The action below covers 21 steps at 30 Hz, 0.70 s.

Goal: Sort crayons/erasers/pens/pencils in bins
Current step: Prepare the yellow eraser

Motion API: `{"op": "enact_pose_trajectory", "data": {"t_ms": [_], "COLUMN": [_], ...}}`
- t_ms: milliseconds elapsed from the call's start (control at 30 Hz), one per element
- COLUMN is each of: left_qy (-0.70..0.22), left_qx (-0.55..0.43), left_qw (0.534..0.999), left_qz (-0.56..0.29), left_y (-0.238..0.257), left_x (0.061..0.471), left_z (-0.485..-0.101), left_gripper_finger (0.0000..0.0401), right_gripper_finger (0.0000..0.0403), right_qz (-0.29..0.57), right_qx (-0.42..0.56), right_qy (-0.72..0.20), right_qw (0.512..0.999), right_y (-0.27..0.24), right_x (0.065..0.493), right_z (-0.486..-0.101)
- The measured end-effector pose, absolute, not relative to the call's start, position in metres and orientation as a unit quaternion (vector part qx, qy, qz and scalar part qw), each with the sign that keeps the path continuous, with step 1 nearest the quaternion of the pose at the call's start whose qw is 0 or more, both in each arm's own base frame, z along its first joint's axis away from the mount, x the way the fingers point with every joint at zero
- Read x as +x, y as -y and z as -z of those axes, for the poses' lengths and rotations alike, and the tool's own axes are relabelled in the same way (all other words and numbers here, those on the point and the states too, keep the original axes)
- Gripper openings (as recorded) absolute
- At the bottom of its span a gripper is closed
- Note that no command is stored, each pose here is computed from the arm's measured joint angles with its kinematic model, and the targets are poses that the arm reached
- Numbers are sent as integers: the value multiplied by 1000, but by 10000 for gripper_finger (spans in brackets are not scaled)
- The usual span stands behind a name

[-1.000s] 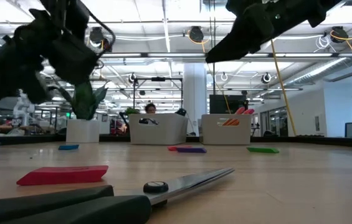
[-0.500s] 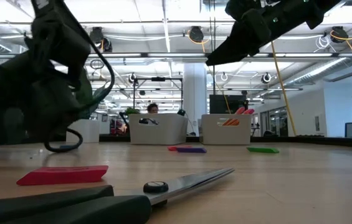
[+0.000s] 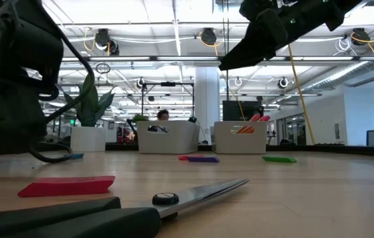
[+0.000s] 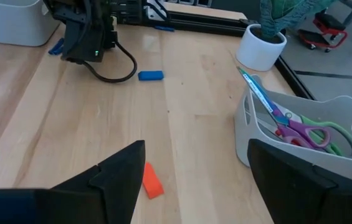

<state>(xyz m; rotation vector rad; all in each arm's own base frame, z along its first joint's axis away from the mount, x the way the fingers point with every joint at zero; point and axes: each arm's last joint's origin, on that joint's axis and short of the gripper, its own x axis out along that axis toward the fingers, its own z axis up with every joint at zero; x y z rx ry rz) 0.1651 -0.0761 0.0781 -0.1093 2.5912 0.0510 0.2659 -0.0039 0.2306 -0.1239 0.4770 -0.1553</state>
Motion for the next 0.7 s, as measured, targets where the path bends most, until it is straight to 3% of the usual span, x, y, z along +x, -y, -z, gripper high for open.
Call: {"op": "enact_pose_trajectory", "data": {"t_ms": [500,700], "left_qy": [-959,-932], "left_qx": [-24,23], "left_qw": [283,357], "left_qz": [-29,-62], "left_y": [73,70], "left_x": [170,181], "left_z": [-81,-97], "left_gripper_finger": [234,223], "right_gripper_finger": [277,277], "right_qz": [76,76], "right_qx": [-64,-66], "right_qy": [-234,-233], "right_qw": [967,967], "right_y": [4,4], "right_x": [266,266], "right_z": [-231,-231]}}
